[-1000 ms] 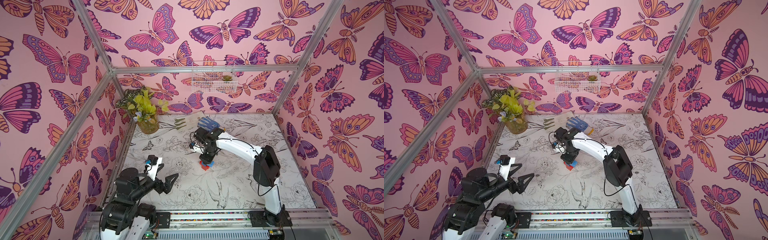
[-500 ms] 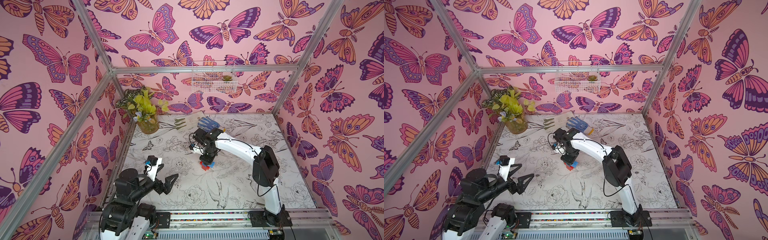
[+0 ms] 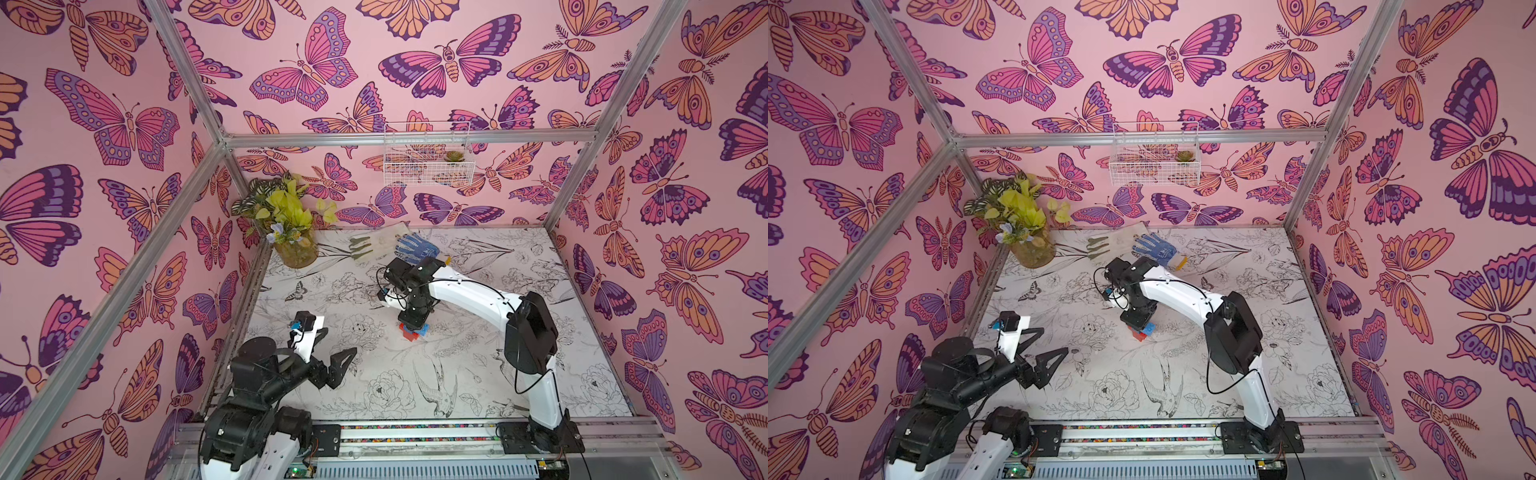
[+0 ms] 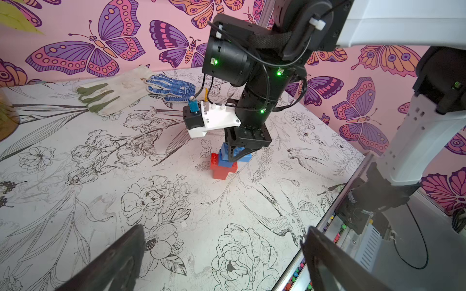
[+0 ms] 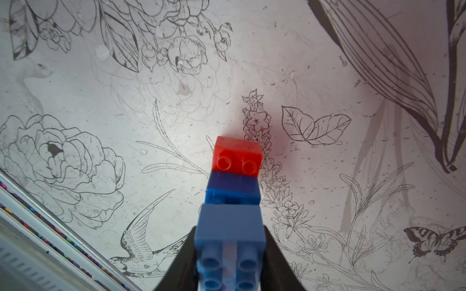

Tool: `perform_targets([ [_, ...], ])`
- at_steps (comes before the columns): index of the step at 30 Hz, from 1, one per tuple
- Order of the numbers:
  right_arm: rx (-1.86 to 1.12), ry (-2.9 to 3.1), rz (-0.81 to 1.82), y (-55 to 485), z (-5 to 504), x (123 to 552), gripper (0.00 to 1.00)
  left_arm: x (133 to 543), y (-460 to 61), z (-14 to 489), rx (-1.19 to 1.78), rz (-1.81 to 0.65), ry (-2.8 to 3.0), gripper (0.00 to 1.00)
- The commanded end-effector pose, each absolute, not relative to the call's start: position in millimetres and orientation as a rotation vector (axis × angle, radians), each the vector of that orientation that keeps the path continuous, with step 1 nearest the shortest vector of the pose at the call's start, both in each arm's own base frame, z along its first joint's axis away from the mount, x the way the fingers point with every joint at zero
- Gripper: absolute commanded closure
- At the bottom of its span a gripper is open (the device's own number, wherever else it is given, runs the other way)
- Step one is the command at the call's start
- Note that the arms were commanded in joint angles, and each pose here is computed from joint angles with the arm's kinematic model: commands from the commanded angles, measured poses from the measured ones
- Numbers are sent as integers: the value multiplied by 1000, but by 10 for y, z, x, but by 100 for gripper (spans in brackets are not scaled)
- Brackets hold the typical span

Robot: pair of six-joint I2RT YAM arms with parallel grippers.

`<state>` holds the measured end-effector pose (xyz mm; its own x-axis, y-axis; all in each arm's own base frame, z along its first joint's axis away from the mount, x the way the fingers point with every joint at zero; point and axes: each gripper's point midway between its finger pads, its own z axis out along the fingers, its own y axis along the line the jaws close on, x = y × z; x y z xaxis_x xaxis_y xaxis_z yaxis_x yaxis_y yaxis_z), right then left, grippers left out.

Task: Assemble the letter f with lego
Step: Assemble the lego brick with the lego brick.

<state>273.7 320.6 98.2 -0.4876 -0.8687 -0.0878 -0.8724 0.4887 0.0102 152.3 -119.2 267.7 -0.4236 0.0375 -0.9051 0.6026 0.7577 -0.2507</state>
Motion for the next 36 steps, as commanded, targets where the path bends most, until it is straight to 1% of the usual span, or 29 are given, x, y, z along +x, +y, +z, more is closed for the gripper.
perform_targets([
  [1,-1564,2674,76,3225,955,2662,84,1510,-1216,2673,502,-700,1908,1],
  [23,-1543,2634,83,3217,1204,2682,86,1511,-1218,2670,503,-700,1909,1],
  [36,-1562,2647,82,3223,1077,2722,86,1517,-1214,2665,500,-698,1912,1],
])
